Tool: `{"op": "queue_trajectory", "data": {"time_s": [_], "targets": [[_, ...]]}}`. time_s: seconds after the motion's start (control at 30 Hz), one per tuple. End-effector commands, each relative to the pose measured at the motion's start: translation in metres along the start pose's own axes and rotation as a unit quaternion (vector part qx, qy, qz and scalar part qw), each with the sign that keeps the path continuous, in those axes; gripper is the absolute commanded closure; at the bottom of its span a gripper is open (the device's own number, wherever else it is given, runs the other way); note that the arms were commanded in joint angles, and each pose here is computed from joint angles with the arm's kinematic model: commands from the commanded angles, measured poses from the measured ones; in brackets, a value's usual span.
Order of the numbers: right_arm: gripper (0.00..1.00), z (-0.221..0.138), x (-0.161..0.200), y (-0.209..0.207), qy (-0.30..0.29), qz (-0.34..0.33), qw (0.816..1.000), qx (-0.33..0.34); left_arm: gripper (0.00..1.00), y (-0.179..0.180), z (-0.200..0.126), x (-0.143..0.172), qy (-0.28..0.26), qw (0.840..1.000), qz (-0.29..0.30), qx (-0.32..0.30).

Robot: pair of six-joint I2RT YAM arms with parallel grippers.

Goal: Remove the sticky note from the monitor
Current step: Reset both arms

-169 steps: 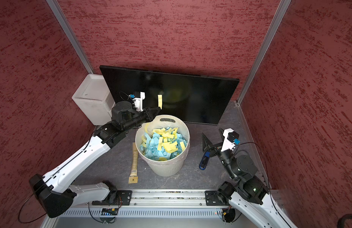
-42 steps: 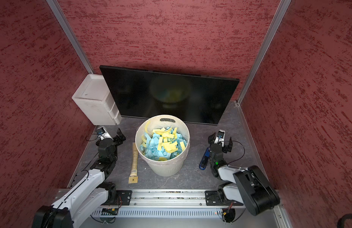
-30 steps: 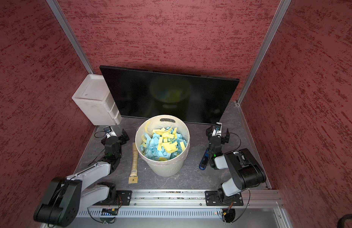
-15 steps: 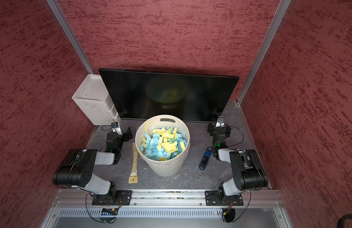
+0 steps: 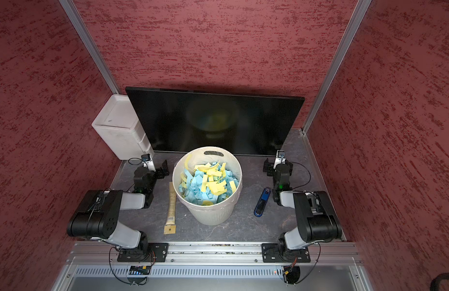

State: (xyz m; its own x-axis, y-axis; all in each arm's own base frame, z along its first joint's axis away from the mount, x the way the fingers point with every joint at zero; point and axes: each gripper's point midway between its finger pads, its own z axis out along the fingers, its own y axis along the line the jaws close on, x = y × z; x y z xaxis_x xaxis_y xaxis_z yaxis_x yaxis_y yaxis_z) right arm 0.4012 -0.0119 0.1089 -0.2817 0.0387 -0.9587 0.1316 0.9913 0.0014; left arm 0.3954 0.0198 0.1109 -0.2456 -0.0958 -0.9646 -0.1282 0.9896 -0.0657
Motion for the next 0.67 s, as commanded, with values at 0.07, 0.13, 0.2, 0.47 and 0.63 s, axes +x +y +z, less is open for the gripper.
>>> {"op": "queue_trajectory", "data": {"time_s": [0.07, 0.13, 0.2, 0.47, 0.63], "targets": [[0.01, -0.0016, -0.0094, 0.0066, -0.027, 0.003, 0.999, -0.026, 0.0, -0.0017, 0.0012, -0.0074, -0.009, 1.0, -0.001, 0.006], [0.01, -0.0018, -0.0088, 0.0067, -0.028, 0.003, 0.999, -0.027, 0.0, -0.0021, 0.0012, -0.0072, -0.009, 1.0, -0.001, 0.007], [0.01, -0.0017, -0.0082, 0.0066, -0.026, 0.004, 0.999, -0.027, 0.0, -0.0024, 0.0012, -0.0073, -0.009, 1.0, -0.001, 0.007], [0.02, -0.0005, -0.0091, 0.0073, -0.025, 0.003, 0.999, -0.028, 0.0, -0.0019, 0.0019, -0.0073, -0.008, 1.0, 0.0, 0.006], [0.02, -0.0009, -0.0085, 0.0126, -0.023, -0.003, 0.999, -0.043, 0.0, -0.0022, 0.0015, -0.0077, -0.009, 1.0, -0.001, 0.006]]}}
